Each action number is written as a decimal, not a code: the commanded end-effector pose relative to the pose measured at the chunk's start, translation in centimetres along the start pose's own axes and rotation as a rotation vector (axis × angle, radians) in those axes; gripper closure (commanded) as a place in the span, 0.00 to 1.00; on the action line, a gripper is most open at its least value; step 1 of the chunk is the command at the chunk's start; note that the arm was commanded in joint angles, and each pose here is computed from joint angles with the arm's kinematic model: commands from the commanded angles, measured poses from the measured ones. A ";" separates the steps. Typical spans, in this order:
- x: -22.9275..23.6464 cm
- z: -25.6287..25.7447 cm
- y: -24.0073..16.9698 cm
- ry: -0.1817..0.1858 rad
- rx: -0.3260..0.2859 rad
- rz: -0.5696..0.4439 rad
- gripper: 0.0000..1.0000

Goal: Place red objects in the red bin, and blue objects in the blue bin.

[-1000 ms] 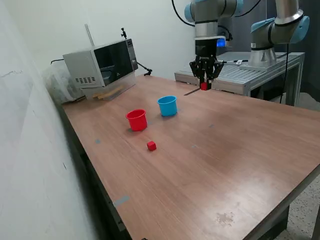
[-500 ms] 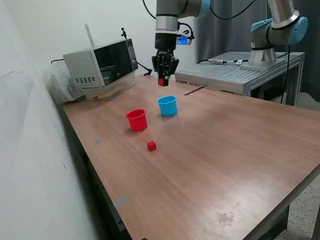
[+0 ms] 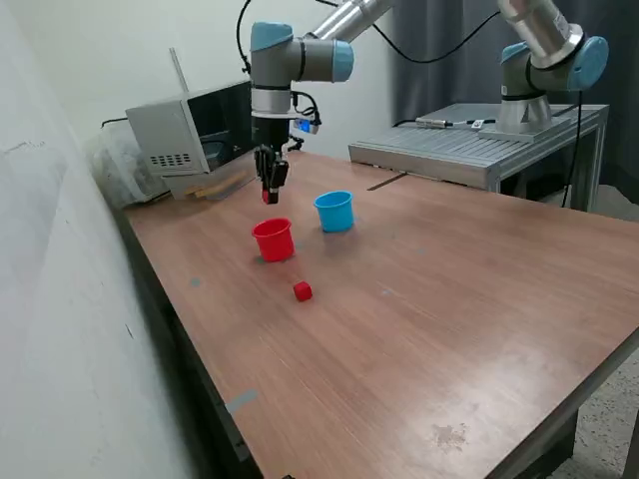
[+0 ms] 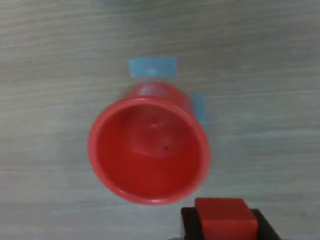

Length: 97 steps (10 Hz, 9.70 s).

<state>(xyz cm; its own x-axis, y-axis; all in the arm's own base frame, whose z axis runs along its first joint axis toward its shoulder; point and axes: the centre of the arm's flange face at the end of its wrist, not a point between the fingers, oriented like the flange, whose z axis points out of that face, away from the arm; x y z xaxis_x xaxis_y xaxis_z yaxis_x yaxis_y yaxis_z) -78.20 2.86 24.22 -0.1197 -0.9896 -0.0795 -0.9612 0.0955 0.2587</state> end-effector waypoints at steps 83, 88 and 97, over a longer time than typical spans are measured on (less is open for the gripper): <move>-4.3 4.9 0.5 -0.030 0.049 0.053 0.00; 2.2 -7.2 -4.9 -0.008 0.062 -0.053 0.00; 12.0 -34.5 -30.8 0.013 0.236 -0.052 0.00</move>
<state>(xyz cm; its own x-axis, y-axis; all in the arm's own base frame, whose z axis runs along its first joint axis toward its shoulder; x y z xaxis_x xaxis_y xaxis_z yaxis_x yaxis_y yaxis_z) -45.01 -14.11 46.96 -0.0864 -0.9934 -0.0758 -0.9958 0.0839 0.0355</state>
